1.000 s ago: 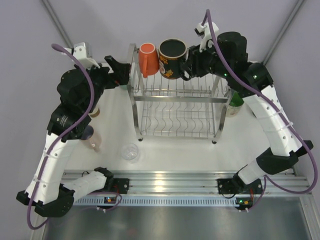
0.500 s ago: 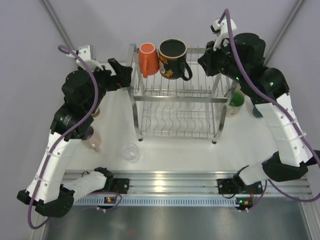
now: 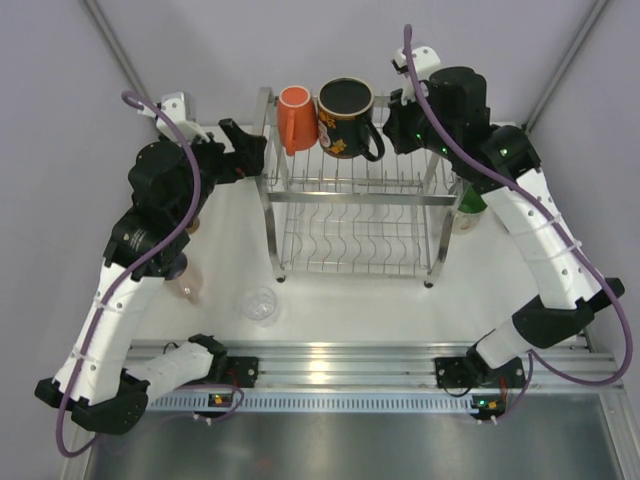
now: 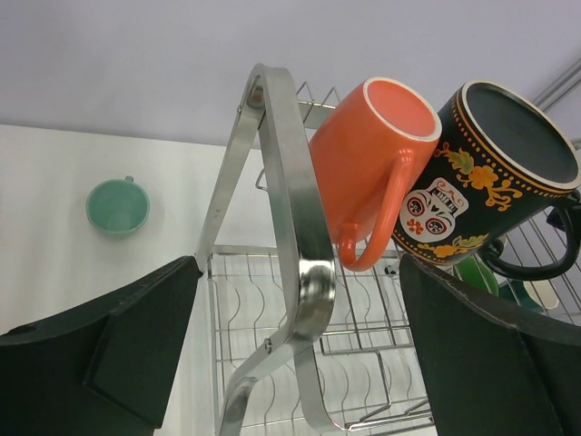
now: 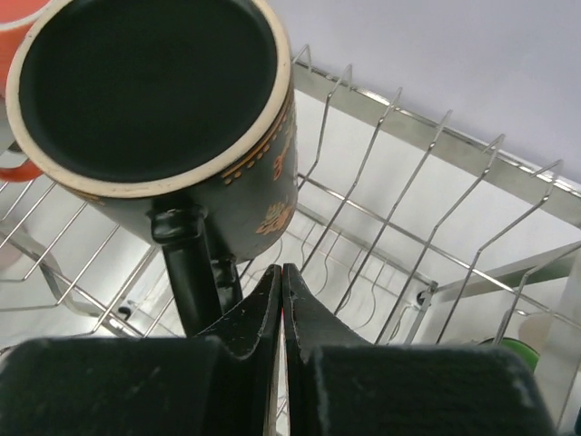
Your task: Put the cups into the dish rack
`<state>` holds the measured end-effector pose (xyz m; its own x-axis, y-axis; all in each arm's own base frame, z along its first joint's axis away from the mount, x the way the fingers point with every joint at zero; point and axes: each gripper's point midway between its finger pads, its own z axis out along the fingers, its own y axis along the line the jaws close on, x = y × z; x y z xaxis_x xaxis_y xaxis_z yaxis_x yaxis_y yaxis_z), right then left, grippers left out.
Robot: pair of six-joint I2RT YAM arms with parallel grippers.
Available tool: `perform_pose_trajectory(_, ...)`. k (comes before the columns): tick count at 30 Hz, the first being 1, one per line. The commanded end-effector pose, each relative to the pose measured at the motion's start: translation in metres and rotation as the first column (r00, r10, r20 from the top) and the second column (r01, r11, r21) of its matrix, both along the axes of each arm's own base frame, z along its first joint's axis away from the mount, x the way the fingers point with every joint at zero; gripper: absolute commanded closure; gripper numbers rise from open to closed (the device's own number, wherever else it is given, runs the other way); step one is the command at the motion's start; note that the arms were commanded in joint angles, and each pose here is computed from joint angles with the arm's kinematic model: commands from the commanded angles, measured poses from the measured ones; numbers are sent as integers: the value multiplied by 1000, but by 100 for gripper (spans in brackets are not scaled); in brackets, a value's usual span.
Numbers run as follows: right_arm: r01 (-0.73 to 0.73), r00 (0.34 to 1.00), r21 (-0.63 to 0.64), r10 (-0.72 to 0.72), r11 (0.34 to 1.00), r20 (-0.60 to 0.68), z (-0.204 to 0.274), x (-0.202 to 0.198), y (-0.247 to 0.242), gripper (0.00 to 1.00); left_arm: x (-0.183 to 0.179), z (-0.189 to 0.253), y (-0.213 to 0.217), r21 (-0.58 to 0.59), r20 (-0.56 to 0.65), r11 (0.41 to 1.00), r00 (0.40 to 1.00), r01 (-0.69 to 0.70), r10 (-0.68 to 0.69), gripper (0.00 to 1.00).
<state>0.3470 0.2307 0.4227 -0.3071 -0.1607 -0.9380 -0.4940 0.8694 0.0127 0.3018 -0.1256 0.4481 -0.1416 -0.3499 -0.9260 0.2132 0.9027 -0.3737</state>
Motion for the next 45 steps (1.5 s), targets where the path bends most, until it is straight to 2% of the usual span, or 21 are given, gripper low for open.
perform_pose_trajectory(1,-55,998,66,52,996,45,21,-18,13,100,0,5,1,-16,23,1000,1000,-2,2,2)
perform_pose_trajectory(15,-121,992,104,118,987,38,23,-39,55,100,2,4,-6,-58,21,998,1000,17,-16,2)
perform_pose_trajectory(28,-161,987,116,158,980,32,20,-44,80,100,6,-6,-5,-39,1,999,1000,4,-4,2)
perform_pose_trajectory(37,-151,988,99,148,984,32,16,-41,79,100,11,-18,-5,-36,-36,999,999,-17,16,4)
perform_pose_trajectory(45,-92,993,100,84,991,78,33,-44,43,100,11,-15,30,37,-70,984,982,-173,175,5)
